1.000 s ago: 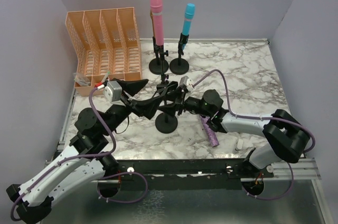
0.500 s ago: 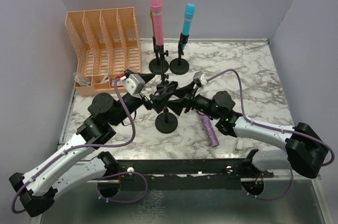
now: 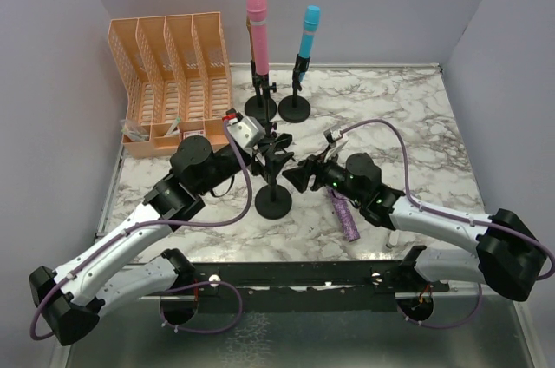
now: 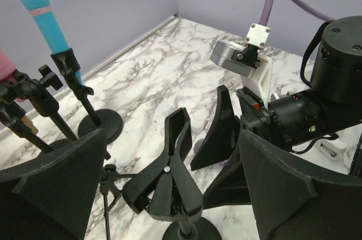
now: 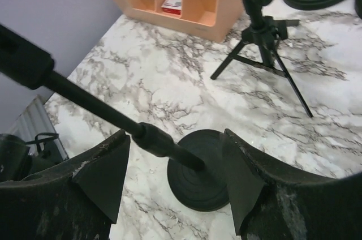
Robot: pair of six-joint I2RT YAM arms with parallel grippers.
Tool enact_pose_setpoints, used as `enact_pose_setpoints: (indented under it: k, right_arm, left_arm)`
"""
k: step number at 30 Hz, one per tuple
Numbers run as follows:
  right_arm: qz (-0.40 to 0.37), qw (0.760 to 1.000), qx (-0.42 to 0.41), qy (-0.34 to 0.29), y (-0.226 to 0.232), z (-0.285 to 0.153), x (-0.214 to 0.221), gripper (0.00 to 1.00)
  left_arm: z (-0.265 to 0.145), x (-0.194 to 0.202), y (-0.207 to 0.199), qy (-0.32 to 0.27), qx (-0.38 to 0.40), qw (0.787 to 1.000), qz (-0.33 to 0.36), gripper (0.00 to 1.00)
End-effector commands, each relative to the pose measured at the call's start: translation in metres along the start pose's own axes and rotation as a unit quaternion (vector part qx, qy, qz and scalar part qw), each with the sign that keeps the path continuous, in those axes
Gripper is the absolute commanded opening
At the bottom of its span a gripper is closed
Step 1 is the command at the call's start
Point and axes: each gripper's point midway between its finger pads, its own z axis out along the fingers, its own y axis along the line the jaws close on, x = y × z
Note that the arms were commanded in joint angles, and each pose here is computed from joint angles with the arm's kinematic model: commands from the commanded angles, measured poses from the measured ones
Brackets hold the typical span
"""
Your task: Attach the microphones to the stand
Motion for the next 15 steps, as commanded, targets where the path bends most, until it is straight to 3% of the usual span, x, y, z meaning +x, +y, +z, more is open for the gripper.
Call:
enact_pose_setpoints:
  k: [1,8,15]
  right_arm:
    - [0.027,0.997,0.074,0.020,-0.030,-0.001,0.013,0.68]
    - [0.028,0.995,0.089,0.027,-0.035,-0.004,0.013,0.69]
    - [0.039,0.985,0.163,0.040,-0.061,-0.007,0.014,0.68]
  left_arm:
    - [0.006,-0.002,-0.007,0.005,0.056,0.998,0.006,0.97]
    - [-0.003,0.006,0.007,-0.003,0.057,0.998,-0.016,0.97]
    - [-0.008,0.015,-0.011,-0.005,0.127,0.992,0.002,0.93]
